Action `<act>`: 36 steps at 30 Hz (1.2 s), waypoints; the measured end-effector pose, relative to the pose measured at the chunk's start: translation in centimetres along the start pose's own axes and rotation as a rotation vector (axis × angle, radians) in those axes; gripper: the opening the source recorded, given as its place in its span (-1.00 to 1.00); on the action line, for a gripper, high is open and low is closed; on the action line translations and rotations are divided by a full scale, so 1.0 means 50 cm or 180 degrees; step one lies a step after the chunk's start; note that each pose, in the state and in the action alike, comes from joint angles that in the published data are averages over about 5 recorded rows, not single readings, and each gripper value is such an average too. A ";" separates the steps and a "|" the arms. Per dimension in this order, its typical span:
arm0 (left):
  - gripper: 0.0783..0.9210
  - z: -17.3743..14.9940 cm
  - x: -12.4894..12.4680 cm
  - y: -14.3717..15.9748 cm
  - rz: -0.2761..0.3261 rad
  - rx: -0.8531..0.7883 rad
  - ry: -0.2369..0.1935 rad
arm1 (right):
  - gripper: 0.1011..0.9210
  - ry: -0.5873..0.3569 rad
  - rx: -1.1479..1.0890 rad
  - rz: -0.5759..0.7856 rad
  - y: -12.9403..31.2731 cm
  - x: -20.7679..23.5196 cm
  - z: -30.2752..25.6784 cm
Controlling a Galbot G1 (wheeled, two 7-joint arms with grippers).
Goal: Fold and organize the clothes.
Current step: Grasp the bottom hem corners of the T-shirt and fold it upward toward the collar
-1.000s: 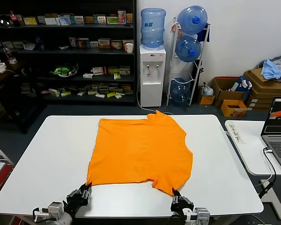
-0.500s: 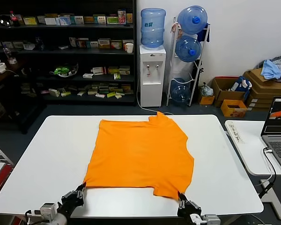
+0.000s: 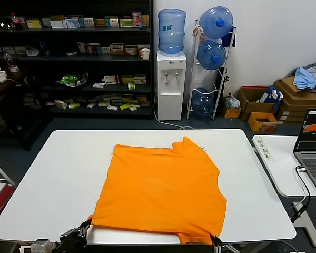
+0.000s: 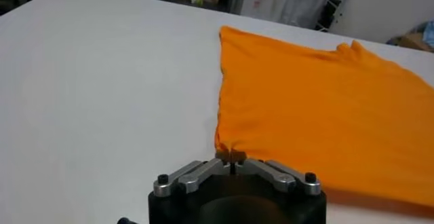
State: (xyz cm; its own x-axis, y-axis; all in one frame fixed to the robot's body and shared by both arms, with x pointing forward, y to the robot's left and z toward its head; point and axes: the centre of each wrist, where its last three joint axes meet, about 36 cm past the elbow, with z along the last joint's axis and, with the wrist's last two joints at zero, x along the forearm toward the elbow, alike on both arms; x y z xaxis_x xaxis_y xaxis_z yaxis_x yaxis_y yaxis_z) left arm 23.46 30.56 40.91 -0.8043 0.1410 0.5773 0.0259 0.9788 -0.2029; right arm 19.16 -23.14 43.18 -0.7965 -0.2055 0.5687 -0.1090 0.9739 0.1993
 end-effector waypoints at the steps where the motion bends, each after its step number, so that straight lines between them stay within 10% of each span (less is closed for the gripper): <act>1: -0.97 -0.003 -0.001 -0.002 0.0013 0.0014 -0.0021 | -0.94 -0.0040 -0.0007 -0.0008 -0.001 -0.008 -0.002; 24: -0.97 -0.077 -0.191 -0.006 0.0269 -0.0056 -0.0826 | -0.93 -0.0631 -0.0023 -0.0133 -0.032 -0.270 -0.126; 36: -0.32 -0.106 -0.224 -0.007 0.0283 -0.0196 -0.0948 | -0.21 -0.0770 0.0103 -0.0228 -0.044 -0.312 -0.187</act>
State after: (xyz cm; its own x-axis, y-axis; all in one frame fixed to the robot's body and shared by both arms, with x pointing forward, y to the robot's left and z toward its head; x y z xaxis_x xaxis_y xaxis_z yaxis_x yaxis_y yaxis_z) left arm 35.62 29.45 38.72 -0.9355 0.1856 0.3005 0.1324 0.9730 -0.1888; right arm 37.39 -22.96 41.35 -0.9048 -0.2486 0.3457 -0.1861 0.9611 0.2042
